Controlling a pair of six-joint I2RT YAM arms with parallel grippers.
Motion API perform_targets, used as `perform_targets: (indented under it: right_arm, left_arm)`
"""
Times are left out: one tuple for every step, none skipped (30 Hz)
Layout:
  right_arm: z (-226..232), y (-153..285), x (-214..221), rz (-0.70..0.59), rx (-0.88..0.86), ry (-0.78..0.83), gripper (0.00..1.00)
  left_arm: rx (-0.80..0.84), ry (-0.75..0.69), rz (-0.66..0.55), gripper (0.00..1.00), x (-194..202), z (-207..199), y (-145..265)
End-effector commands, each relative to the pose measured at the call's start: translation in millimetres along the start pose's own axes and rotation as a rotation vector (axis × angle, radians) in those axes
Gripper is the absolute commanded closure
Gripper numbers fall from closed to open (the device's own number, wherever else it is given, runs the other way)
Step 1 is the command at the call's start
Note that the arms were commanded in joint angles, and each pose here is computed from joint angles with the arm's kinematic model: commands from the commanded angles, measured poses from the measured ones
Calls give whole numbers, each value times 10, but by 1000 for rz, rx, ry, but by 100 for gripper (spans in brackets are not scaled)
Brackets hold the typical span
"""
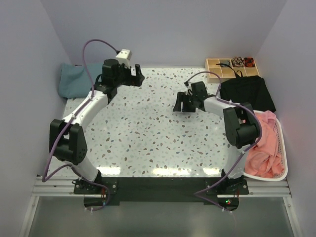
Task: Fold and stack the t-shirts
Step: Put the neatly folded tshirt into the corner of the board with the left arm
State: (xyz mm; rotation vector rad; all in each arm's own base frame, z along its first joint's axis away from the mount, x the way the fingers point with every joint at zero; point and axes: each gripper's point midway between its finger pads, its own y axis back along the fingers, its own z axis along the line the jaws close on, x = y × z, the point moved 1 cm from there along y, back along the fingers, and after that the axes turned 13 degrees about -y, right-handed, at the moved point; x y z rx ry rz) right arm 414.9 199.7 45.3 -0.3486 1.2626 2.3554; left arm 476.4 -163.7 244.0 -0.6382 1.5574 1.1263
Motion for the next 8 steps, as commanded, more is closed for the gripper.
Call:
perform_targets:
  right_arm:
    - [-1,260,62,-44,67,56,33]
    - [16,329,49,-69,83,72,33]
    - [-10,359,52,-82,95,75,33]
    - [-65,381,134,-77,115,79,33]
    - [-77,455,96,-114,136,86,33]
    - [-94,489,101,-130,147,91,33]
    - [-156,509,166,-129,170,98,33]
    - [-209,547,163,-149,201,104,33]
  left_arm:
    - [14,-49,-42,0,7,-596,148]
    - [12,-57,-43,0,58,-668,181]
    - [13,-60,-7,0,258,-735,170]
    - [-11,-66,11,0,335,-799,175]
    - [-11,-74,32,0,430,-845,171]
    - [-16,-86,65,0,573,-879,178]
    - [-20,-100,89,0,656,-935,175]
    - [-23,-108,115,0,742,-959,188]
